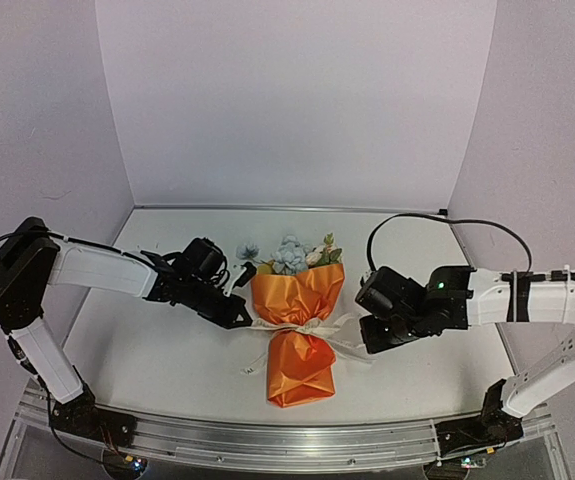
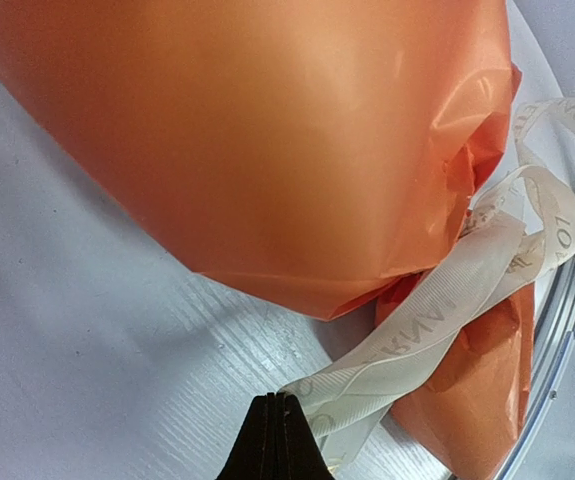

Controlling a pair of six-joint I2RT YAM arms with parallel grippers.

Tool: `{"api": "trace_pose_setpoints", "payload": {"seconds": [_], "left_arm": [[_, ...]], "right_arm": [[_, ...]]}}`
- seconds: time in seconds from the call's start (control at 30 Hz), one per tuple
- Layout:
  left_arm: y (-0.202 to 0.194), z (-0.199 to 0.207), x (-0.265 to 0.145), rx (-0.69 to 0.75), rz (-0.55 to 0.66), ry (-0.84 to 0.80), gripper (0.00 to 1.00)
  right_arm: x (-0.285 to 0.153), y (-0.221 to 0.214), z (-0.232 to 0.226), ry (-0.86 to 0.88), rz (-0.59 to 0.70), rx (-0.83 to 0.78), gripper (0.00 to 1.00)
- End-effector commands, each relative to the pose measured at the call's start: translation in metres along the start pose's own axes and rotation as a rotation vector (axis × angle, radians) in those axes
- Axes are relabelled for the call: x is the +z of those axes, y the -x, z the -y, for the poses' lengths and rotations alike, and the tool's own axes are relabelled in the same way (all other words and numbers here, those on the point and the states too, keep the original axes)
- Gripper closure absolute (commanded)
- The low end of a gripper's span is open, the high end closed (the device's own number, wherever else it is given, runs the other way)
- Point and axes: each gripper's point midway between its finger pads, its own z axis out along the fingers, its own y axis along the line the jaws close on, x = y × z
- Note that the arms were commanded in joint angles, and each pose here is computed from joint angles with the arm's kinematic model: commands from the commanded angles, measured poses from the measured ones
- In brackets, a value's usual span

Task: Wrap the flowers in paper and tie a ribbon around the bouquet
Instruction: Adjust the half-tied ribbon on the folded bouquet.

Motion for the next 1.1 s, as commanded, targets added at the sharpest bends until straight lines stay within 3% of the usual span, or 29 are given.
{"api": "trace_pose_setpoints", "payload": {"seconds": [0.0,0.3,0.5,0.77,1.07], "left_arm": [[0.015,-0.008,-0.012,-0.024,0.081,0.068,1.00],[0.010,-0.032,-0.024,-0.122,0.136,0.186,1.00],[0.016,-0.029,-0.031,-0.143,0.166,0.178,1.00],[0.039,-0.029,-0.067,-0.204,0.335,0.216,1.00],[0.039,-0.035,-0.076,-0.305,0.425,0.208,1.00]], "right_arm": [[0.013,-0.011,0.039,-0.143,-0.033,-0.049,1.00],[0.036,-0.028,0.052,-0.217,-0.098,-0.042,1.00],[0.040,-0.030,0.048,-0.206,-0.121,-0.063,1.00],[0.043,-0.038,0.056,-0.250,-0.154,-0.101,1.00],[0.040,-0.038,0.060,-0.275,-0.180,-0.143,1.00]]}}
